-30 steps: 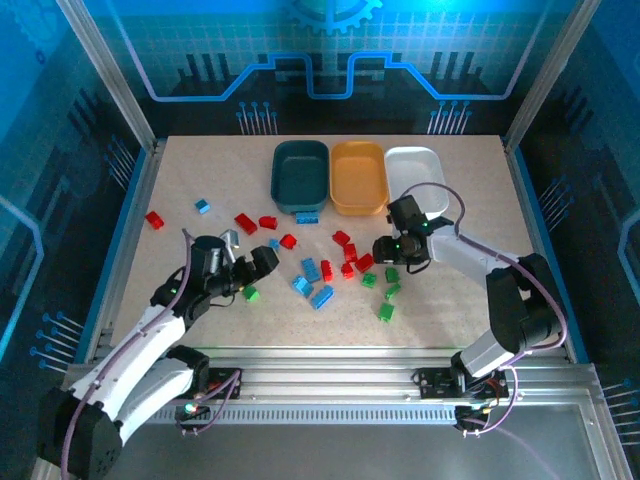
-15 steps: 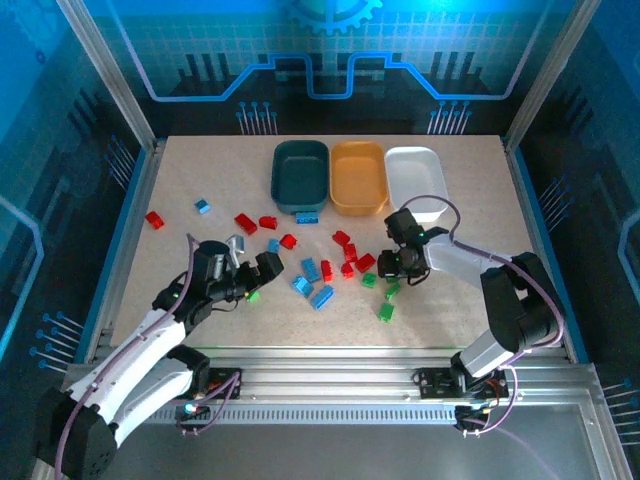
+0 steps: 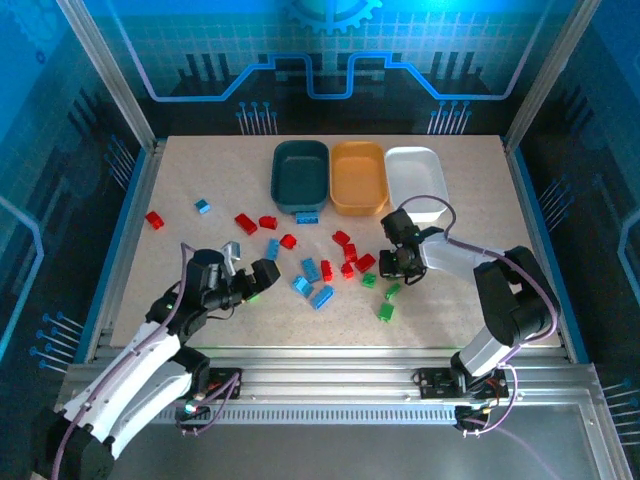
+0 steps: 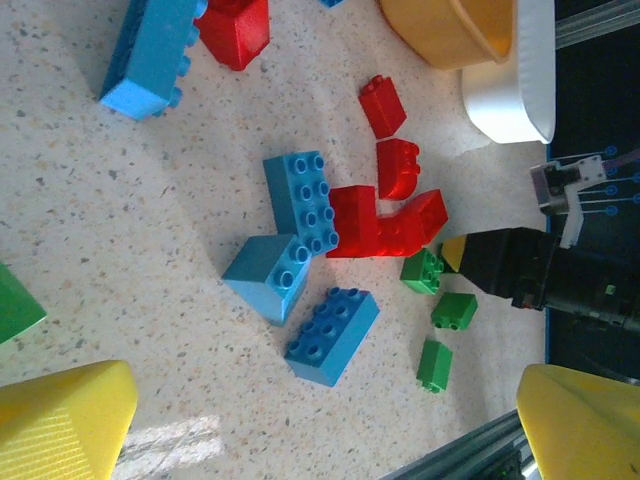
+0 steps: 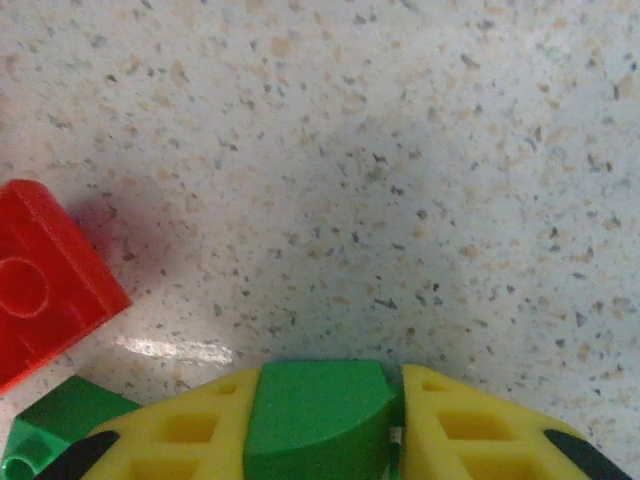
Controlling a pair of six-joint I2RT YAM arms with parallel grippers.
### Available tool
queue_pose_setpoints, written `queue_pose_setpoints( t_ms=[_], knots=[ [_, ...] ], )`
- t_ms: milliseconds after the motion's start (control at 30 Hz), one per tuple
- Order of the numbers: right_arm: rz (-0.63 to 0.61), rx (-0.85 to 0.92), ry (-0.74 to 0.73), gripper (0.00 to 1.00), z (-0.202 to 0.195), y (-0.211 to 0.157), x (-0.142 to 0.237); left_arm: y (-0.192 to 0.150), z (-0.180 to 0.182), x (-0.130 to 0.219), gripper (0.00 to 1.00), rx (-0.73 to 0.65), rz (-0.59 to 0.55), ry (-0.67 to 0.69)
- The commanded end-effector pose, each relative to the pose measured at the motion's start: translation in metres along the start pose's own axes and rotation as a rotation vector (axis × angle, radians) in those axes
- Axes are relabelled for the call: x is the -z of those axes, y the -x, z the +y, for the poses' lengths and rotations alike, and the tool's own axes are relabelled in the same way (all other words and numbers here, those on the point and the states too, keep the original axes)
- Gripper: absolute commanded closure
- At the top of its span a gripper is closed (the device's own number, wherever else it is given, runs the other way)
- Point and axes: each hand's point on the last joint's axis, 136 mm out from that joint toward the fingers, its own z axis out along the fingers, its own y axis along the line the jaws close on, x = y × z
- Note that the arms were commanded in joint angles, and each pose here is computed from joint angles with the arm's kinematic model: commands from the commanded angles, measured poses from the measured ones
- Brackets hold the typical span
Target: Sort the legos into containers by color
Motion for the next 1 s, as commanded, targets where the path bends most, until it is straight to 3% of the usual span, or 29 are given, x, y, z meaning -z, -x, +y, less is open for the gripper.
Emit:
queue_pose_setpoints(
  t_ms=[0, 267, 500, 733, 967],
  knots=[
    [0.014, 0.021, -0.034, 0.7, 0.0, -0.005, -0.006, -0.001, 0.002, 0.005, 0.01, -0.033, 0.011, 0.044],
    [-0.137, 0.031, -0.047, 0.72, 0.0, 0.032, 0.037, 0.001, 0.003, 0.004, 0.01, -0.012, 0.004, 0.051],
    [-0.26, -0.065, -0.015, 0.72, -0.014, 0.097, 0.072, 0.004, -0.002, -0.011, 0.01, 0.033, 0.02, 0.026],
    [-0.319, -0.169, -0.037, 0.73, -0.052, 0.176, 0.078, 0.009, -0.003, -0.034, 0.01, 0.033, 0.085, 0.078],
    [-0.251, -0.197, -0.07, 0.72, -0.079, 0.219, 0.046, 0.023, -0.017, -0.057, 0.01, 0.009, 0.13, 0.09]
  ],
)
